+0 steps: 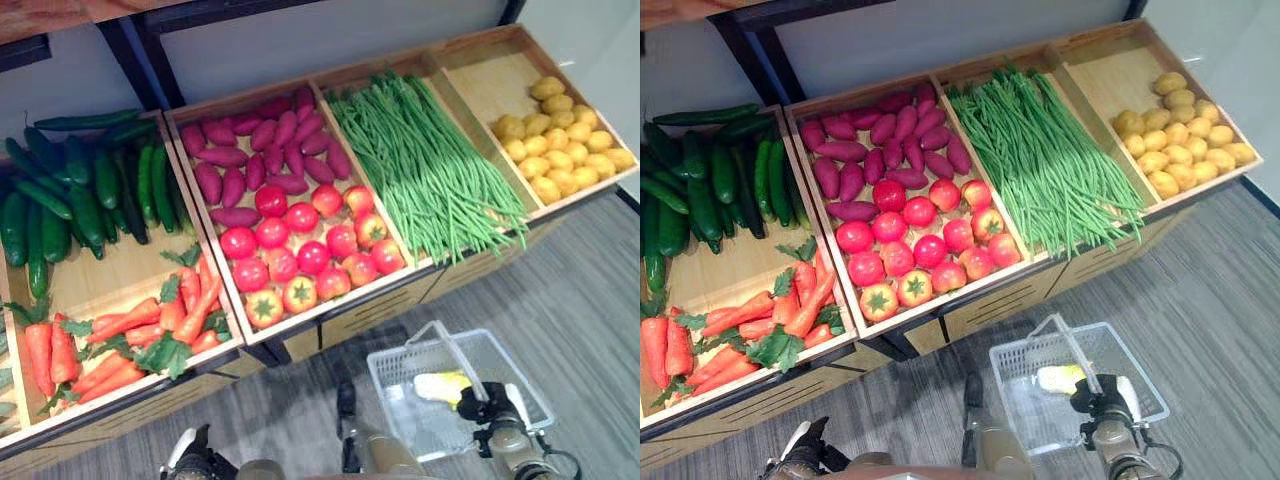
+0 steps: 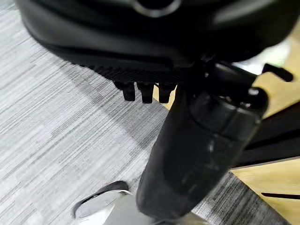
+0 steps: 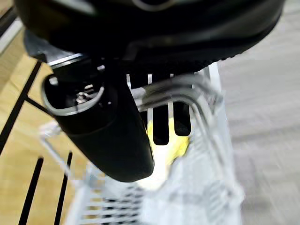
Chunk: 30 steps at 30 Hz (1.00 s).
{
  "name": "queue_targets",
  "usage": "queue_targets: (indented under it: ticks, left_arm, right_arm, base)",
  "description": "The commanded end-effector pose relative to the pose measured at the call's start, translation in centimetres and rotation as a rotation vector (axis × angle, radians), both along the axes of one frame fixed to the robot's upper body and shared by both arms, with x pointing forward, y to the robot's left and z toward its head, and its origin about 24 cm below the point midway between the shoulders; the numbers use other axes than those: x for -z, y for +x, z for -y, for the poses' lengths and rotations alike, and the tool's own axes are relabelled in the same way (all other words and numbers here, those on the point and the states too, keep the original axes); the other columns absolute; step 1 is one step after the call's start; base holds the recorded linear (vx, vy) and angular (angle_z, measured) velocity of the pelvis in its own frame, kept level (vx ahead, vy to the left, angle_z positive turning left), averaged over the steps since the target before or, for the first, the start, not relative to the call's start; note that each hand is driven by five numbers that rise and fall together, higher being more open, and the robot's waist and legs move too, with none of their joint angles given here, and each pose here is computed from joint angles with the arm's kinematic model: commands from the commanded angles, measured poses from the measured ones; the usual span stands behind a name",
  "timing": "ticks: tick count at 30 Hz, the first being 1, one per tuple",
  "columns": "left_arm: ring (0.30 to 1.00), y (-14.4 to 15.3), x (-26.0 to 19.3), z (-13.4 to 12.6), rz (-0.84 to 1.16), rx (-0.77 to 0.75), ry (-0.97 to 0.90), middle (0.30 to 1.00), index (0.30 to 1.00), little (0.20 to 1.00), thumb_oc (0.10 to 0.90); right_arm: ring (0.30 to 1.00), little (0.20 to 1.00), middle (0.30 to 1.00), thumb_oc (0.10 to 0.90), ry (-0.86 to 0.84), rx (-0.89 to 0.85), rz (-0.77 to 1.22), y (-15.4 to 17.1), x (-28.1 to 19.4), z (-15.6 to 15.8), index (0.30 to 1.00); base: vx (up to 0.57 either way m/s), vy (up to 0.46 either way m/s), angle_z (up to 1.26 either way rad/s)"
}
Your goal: Get the vegetables into the basket
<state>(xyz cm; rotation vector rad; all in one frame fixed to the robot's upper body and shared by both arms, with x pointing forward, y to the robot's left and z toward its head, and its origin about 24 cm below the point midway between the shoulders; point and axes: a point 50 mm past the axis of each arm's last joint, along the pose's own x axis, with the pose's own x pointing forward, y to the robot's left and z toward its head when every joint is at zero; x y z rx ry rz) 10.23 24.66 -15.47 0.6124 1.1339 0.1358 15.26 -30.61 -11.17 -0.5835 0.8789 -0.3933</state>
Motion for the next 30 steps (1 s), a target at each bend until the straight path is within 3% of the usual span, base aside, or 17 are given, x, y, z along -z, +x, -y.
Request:
queue_targets:
  ticks: [1,4,10,23,25,30]
  left_arm:
    - [1.000,1.2,-0.4,-0.4,0.028,-0.004,0.024,1.000,1.000,1.000,0.900]
    - [1.000,2.9,-0.7,0.5,0.060,0.070,0.025,1.000,1.000,1.000,0.900]
    - [1.000,1.5,-0.4,0.0,0.019,0.056,0.033,1.000,1.000,1.000,0.900]
    - [1.000,0.1,-0.3,-1.0,-0.002,-0.021,0.036,1.000,1.000,1.000,0.900]
    - [1.000,-0.3,-0.2,-1.1,-0.008,-0.054,0.032,1.000,1.000,1.000,0.900]
    - [1.000,-2.1,-0.3,-2.5,0.016,-0.334,0.040,1.000,1.000,1.000,0.900]
  right_arm:
    - [0.300,0.300,0.300,0.400,-0.081,0.096,0.065,-1.1,-1.3,3.0,0.300]
    - [0.300,0.300,0.300,0.400,-0.093,0.183,0.025,-3.3,-0.9,3.8,0.300]
    - [0.300,0.300,0.300,0.400,-0.098,0.226,-0.123,-6.4,0.3,3.8,0.300]
    - [0.300,0.300,0.300,0.400,-0.082,0.222,-0.189,-7.1,1.1,2.8,0.300]
    - [0.300,0.300,0.300,0.400,-0.085,0.221,-0.202,-7.3,1.2,2.8,0.300]
    - [0.300,0.300,0.300,0.400,-0.092,0.227,-0.262,-8.7,1.6,2.6,0.300]
  base:
    - [0.04,-0.232,0.08]
    - [-0.04,-0.066,0.89]
    - [0.08,0.114,0.11]
    - [0.00,0.062,0.04]
    - [-0.01,0.022,-0.08]
    - [0.01,0.002,-0.02]
